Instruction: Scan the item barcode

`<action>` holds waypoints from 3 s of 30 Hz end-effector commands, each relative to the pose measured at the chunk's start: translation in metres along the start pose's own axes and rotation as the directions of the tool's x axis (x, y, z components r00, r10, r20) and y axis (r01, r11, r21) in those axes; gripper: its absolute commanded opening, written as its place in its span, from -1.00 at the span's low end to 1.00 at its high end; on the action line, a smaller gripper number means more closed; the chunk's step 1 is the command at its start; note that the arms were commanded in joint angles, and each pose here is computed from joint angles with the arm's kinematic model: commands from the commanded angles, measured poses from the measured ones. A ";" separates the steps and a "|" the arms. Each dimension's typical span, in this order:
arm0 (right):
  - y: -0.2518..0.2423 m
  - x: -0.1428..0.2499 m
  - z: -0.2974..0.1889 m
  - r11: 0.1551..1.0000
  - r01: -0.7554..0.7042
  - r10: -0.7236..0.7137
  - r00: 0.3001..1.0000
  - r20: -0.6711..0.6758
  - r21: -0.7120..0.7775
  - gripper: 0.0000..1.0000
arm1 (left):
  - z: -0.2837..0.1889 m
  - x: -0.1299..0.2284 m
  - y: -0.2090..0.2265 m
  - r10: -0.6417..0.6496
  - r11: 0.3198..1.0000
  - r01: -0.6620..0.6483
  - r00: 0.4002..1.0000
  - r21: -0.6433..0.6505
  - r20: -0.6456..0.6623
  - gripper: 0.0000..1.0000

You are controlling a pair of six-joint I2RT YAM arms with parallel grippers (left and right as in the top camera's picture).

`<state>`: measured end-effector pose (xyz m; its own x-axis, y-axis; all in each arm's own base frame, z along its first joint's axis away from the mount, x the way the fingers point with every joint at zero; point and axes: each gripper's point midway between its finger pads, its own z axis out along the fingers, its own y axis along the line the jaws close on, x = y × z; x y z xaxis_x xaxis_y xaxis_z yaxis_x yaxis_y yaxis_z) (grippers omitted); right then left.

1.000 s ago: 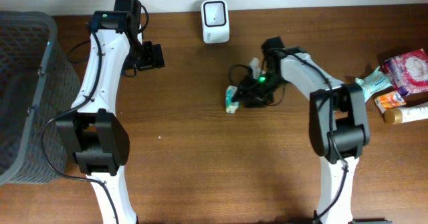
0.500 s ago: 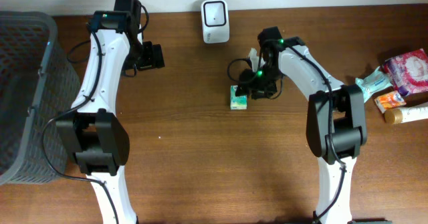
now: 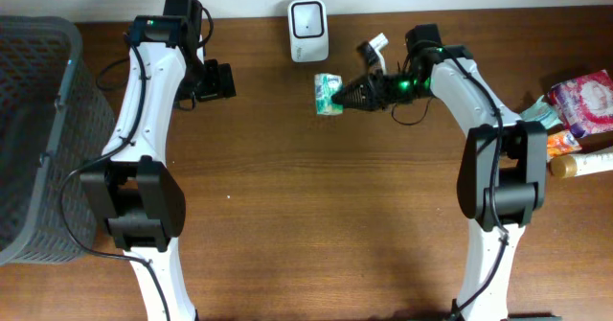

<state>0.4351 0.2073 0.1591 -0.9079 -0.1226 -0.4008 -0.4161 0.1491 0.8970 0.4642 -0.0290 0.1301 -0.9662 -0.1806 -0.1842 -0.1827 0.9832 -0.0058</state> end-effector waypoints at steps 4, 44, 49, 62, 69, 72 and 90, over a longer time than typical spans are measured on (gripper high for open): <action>0.039 -0.004 0.022 0.971 0.207 -0.209 0.978 -0.002 -0.117 -0.92 | 0.004 0.001 0.001 -0.002 1.000 0.002 1.000 -0.009 -0.008 0.98; -0.127 0.036 -0.398 -0.093 -0.304 0.045 0.950 0.309 0.948 0.97 | 0.004 0.002 -0.002 0.006 1.000 -0.006 1.000 -0.008 -0.008 0.98; -0.073 0.024 -0.388 -0.012 -0.310 -0.015 0.951 0.309 0.951 0.96 | 0.004 0.002 -0.002 0.005 1.000 -0.005 1.000 -0.008 -0.008 0.98; 0.180 0.191 -0.210 0.280 -0.078 -0.345 0.922 0.176 0.957 0.97 | 0.004 0.001 -0.001 0.002 1.000 -0.002 1.000 -0.009 -0.008 0.98; 0.189 0.248 -0.187 0.331 -0.139 -0.219 0.951 0.219 0.933 0.97 | 0.004 0.001 -0.001 0.002 1.000 -0.002 1.000 -0.009 -0.008 0.98; 0.191 0.248 -0.183 0.351 -0.133 -0.219 0.951 0.220 0.927 0.97 | 0.004 0.001 -0.001 0.002 1.000 -0.002 1.000 -0.009 -0.008 0.98; 0.152 0.222 -0.161 0.196 0.202 -0.720 0.694 0.001 0.959 0.97 | 0.004 0.001 -0.001 0.002 1.000 -0.002 1.000 -0.009 -0.008 0.98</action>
<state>0.1718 0.0476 0.2419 -0.3928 -0.1855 -0.9007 -0.3317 0.9421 -0.0494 0.4634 -0.0312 0.1281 -0.9679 -0.1761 -0.1794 -0.1781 0.9840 -0.0049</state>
